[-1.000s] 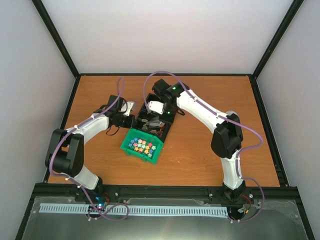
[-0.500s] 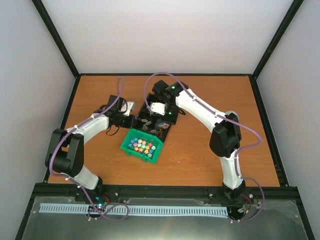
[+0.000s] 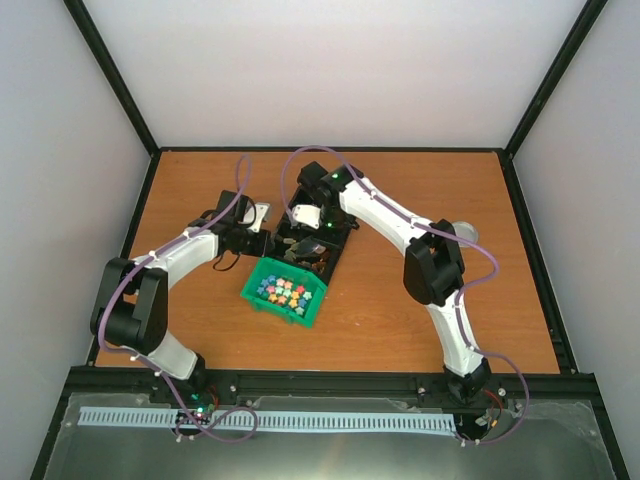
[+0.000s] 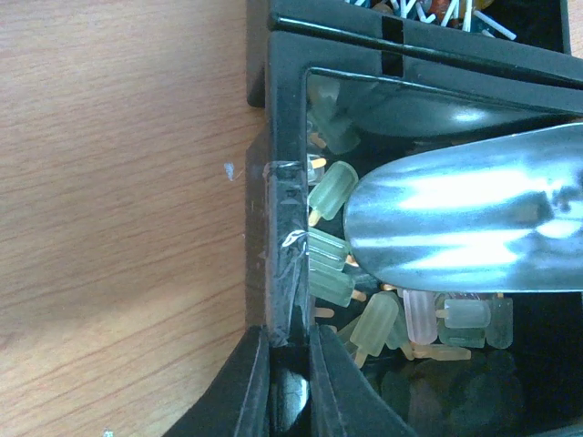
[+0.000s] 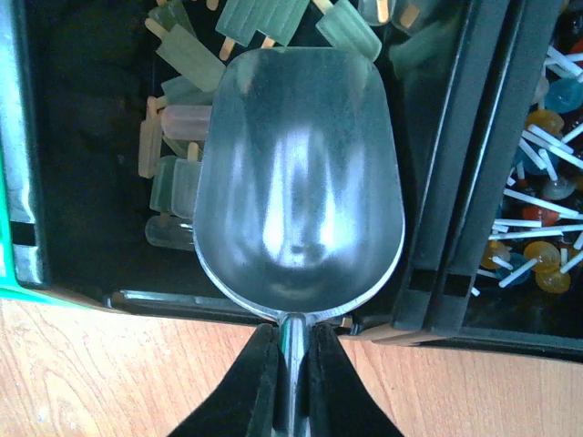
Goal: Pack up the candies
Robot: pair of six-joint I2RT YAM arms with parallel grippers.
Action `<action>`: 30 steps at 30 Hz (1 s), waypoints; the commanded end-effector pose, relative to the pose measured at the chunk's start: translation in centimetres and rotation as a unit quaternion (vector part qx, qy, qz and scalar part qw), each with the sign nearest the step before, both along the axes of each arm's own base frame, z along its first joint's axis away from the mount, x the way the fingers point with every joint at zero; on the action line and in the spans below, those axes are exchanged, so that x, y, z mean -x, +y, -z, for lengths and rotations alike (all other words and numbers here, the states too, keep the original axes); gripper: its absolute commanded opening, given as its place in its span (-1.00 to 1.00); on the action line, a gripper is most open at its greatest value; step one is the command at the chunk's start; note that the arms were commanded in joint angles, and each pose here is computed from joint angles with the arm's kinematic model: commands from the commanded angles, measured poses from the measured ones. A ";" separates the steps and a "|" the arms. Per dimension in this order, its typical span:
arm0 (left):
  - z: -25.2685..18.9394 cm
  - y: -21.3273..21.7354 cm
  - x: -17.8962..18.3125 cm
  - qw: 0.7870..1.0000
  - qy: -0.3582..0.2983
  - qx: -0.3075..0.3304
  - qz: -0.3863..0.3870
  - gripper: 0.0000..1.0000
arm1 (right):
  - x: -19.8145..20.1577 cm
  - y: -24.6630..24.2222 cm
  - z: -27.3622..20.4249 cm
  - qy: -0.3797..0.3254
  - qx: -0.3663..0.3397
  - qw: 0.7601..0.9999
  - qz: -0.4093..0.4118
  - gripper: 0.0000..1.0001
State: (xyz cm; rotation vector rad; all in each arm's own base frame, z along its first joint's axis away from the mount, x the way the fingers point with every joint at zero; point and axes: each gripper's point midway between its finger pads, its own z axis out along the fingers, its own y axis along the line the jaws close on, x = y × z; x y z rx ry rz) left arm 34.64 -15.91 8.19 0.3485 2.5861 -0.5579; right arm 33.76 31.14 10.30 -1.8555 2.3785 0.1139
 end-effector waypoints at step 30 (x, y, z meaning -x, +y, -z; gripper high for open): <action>1.0 -0.9 0.4 1.000 -0.002 -0.012 0.028 -0.98 | 2.1 2.6 4.5 0.066 -0.087 0.992 0.065 -0.94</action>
